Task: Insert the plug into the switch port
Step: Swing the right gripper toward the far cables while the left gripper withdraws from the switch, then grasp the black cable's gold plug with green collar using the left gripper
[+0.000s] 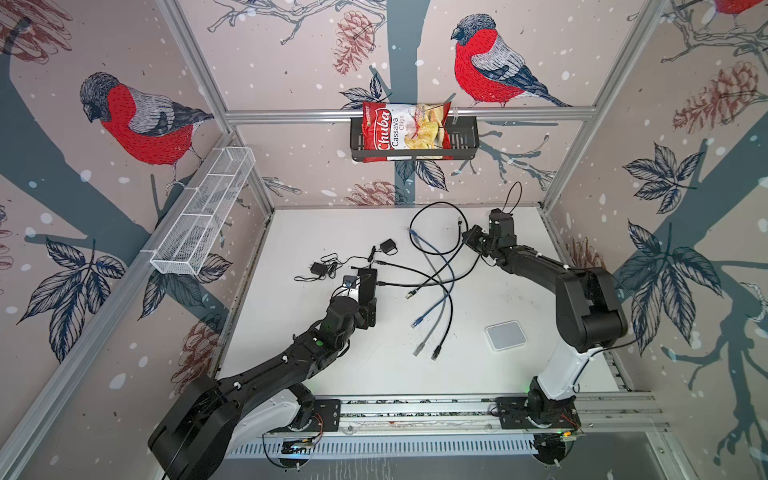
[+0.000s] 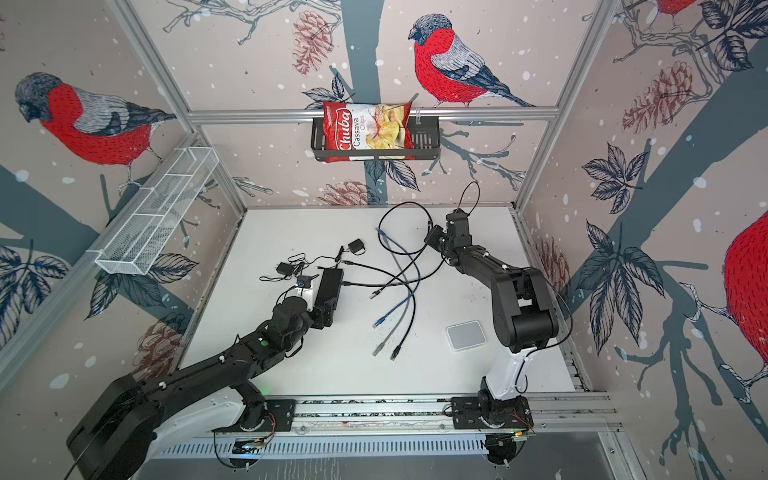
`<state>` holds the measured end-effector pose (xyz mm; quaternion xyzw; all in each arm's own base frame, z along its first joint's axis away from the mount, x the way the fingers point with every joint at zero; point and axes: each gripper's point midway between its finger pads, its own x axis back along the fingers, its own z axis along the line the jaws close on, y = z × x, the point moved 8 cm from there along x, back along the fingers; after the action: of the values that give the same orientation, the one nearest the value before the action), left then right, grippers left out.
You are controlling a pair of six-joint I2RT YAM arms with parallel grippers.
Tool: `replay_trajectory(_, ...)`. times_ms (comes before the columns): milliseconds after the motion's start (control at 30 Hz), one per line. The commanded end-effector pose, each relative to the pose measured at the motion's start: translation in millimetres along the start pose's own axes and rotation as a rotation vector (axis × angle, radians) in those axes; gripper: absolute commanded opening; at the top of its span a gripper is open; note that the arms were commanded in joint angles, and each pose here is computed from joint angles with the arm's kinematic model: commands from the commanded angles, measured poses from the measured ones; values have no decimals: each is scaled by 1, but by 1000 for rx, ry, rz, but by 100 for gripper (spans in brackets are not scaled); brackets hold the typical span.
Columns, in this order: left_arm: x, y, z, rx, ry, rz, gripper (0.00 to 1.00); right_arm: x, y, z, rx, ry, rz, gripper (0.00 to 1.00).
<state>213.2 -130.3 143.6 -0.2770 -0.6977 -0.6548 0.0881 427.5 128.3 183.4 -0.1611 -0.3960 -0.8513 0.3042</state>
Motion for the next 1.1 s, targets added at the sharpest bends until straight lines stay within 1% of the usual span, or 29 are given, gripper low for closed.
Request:
replay_trajectory(0, 1, 2, 2, 17, 12, -23, 87, 12, 9, 2, 7, -30, -92, 0)
replay_trajectory(67, 1, 2, 2, 16, 13, -25, 87, 21, 9, -3, -6, -38, -126, 0)
replay_trajectory(233, 1, 0, 3, 16, 17, -20, 87, 46, 13, -7, -77, 20, -194, 0)
replay_trajectory(400, 2, 0, 3, 20, 18, -27, 87, 66, 18, -6, -111, 18, -263, 0)
replay_trajectory(567, 2, -1, 4, 19, 17, -23, 87, 77, 20, -6, -170, 74, -273, 0)
replay_trajectory(633, 2, -2, 4, 17, 21, -22, 87, 82, 24, -7, -181, 76, -288, 0)
replay_trajectory(700, 2, -2, 4, 18, 22, -21, 87, 86, 27, -10, -185, 44, -307, 0)
replay_trajectory(867, 4, -2, 7, 17, 35, -27, 87, 85, 23, -23, -168, -8, -255, 0)
replay_trajectory(1067, 6, 0, 7, 18, 41, -41, 87, 81, -6, -57, -181, -93, -136, 0)
